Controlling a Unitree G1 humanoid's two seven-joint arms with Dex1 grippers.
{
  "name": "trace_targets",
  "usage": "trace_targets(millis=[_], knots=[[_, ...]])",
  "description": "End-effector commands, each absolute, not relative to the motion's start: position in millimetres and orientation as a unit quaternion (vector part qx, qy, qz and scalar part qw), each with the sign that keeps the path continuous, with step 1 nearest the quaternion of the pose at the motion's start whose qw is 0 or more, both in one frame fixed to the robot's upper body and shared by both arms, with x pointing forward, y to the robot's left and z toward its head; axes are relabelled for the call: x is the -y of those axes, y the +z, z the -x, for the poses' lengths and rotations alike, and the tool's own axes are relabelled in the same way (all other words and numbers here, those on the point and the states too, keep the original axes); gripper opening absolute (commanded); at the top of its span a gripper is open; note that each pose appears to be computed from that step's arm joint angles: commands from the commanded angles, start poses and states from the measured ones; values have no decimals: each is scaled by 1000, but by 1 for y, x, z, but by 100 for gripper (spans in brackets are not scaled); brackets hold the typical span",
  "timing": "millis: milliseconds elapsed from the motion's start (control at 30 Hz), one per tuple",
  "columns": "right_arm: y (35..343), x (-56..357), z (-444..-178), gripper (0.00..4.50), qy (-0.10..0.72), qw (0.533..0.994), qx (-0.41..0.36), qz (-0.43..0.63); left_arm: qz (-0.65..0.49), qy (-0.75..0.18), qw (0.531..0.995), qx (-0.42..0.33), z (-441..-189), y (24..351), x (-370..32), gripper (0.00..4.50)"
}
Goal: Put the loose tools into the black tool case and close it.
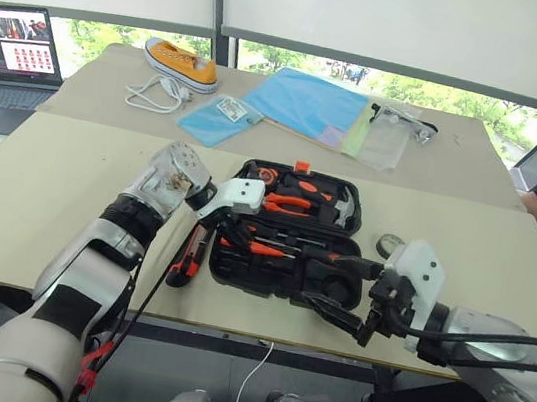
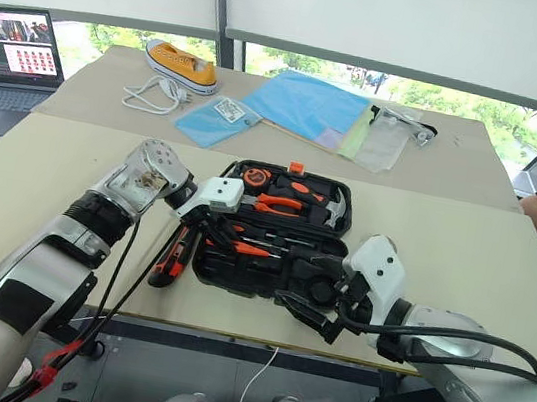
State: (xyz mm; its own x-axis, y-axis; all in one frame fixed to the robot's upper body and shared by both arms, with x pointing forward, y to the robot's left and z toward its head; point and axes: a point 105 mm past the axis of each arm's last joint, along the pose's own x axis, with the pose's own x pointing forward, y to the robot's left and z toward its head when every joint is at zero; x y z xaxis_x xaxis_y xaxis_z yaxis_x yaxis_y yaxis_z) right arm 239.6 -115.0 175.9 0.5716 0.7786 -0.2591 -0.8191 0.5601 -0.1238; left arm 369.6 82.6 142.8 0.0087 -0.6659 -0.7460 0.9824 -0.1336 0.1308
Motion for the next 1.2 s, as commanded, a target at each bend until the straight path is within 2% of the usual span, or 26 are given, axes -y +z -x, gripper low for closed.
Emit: trace_targets(millis=[33,200,400,500,567,733,933,1200], knots=[[187,113,-239,450,454,880,-56,124,-360,-659,620,-227,-373,147,-85,166],[186,115,-238,450,452,881,-60,124,-317,-681,635,-178,-365,181,-93,343],[184,117,-238,450,452,881,-64,123,-270,-685,662,-142,-360,193,-101,343],[184,116,-239,450,454,880,-65,122,-240,-671,691,-125,-367,191,-95,272],[184,115,-240,450,456,879,-64,122,-207,-662,710,-123,-371,185,-89,195],[184,114,-241,450,460,877,-66,122,-188,-657,718,-132,-371,157,-84,6],[182,114,-240,450,461,876,-71,120,-211,-646,716,-160,-367,129,-87,6],[181,113,-239,450,462,876,-73,116,-221,-651,707,-163,-358,117,-96,6]])
